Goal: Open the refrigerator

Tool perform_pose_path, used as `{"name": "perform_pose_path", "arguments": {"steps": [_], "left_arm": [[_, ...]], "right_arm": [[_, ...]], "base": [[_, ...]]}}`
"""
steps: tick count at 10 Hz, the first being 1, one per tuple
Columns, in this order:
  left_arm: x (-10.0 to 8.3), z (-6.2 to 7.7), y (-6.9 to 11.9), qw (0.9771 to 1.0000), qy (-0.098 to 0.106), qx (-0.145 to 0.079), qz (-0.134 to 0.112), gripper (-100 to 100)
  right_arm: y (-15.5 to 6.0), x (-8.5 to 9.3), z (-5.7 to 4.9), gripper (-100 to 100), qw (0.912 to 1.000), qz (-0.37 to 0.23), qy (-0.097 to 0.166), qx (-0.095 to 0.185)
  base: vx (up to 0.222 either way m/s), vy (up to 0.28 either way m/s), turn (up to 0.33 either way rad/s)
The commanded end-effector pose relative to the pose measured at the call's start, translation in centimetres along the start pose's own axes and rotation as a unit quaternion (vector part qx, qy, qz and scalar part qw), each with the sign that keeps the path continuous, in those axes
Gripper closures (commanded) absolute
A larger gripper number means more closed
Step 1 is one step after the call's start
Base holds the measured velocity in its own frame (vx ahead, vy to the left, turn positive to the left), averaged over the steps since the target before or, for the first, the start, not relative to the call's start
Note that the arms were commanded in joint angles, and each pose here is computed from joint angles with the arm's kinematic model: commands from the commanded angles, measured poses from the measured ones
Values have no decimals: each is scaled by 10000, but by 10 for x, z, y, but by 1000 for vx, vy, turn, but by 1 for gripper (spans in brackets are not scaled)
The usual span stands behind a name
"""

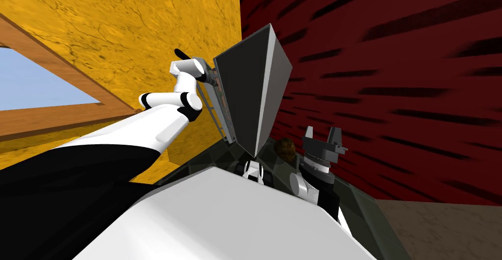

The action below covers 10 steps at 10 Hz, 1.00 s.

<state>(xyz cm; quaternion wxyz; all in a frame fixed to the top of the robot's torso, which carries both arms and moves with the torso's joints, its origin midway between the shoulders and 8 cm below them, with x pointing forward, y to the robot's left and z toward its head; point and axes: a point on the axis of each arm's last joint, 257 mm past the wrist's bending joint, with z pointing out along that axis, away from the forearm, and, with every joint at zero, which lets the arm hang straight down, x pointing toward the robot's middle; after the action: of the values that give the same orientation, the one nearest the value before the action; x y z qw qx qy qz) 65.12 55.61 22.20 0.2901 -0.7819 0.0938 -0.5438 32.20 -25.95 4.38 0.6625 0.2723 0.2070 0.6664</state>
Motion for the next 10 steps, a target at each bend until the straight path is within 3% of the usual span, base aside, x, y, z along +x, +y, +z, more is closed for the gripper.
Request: {"name": "perform_pose_path", "arguments": {"steps": [1,3,4,6,7,9,10], "left_arm": [[-21,-12,-43,9992,-42,339,-187,100],[-21,-12,-44,9992,-43,342,-188,100],[-38,-17,-55,9985,-111,410,-355,100],[-45,-24,-72,9977,-151,556,-347,100],[-54,-28,-75,9971,-190,540,-509,100],[-65,-37,-97,9958,-246,754,-452,100],[-65,-37,-97,9958,-246,754,-452,100]], "right_arm": [[0,0,0,0,10000,1,-1,0],[0,0,0,0,10000,1,0,0],[0,0,0,0,10000,0,0,0],[0,0,0,0,10000,1,-1,0],[0,0,0,0,10000,0,0,0],[0,0,0,0,10000,1,-1,0],[0,0,0,0,10000,0,0,0]], "base": [[10,-80,2],[5,-32,11],[-2,-56,-18],[-8,-59,-2],[0,-70,12],[-7,-59,3],[-5,-9,14]]}}
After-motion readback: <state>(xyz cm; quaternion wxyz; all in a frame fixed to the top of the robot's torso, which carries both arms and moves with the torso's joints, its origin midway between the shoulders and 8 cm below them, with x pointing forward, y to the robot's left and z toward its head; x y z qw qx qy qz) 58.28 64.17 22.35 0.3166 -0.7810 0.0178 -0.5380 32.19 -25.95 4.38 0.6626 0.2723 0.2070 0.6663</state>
